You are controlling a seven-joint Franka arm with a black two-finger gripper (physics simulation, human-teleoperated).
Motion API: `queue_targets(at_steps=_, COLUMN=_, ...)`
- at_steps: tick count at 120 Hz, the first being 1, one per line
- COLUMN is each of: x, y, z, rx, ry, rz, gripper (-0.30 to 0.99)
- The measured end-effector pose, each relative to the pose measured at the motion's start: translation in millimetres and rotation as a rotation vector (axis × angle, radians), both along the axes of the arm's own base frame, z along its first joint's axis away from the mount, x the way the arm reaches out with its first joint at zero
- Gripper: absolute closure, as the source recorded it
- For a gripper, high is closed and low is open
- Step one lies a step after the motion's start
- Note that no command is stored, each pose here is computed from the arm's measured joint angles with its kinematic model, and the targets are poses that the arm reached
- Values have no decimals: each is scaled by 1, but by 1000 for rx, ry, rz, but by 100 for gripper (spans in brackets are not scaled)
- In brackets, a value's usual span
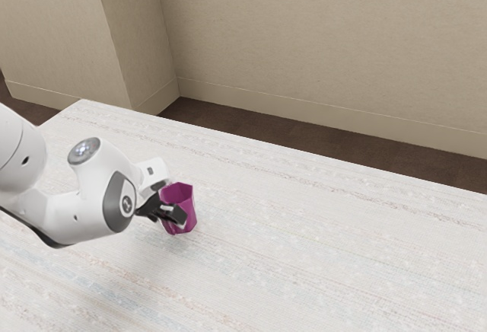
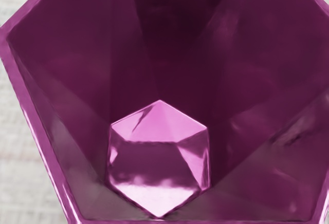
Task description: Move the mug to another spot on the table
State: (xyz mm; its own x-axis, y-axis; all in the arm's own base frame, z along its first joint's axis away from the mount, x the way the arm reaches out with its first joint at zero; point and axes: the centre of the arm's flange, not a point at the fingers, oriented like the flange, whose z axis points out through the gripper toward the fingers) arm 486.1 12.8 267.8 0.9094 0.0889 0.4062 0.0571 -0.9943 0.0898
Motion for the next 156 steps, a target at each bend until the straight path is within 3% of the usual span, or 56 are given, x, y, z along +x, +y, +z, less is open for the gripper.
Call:
queue_targets(at_steps=48, x=-3, y=3, z=15, rx=-12, ry=-8, rz=-13, gripper=3)
queue_targets(at_steps=67, x=-12, y=1, z=49, rx=-50, ry=-28, rz=-33, gripper=3)
queue_targets(at_steps=82, x=-13, y=7, z=64, rx=-86, ry=7, rz=-52, gripper=3)
queue_targets(at_steps=100, x=17, y=37, z=112, rx=-73, ry=34, rz=-118, gripper=3)
queue_targets(at_steps=131, x=118, y=34, z=254, rx=41, ry=93, rz=-257, gripper=2)
queue_targets(at_steps=156, x=115, y=47, z=340, rx=60, ry=160, rz=-232, gripper=2)
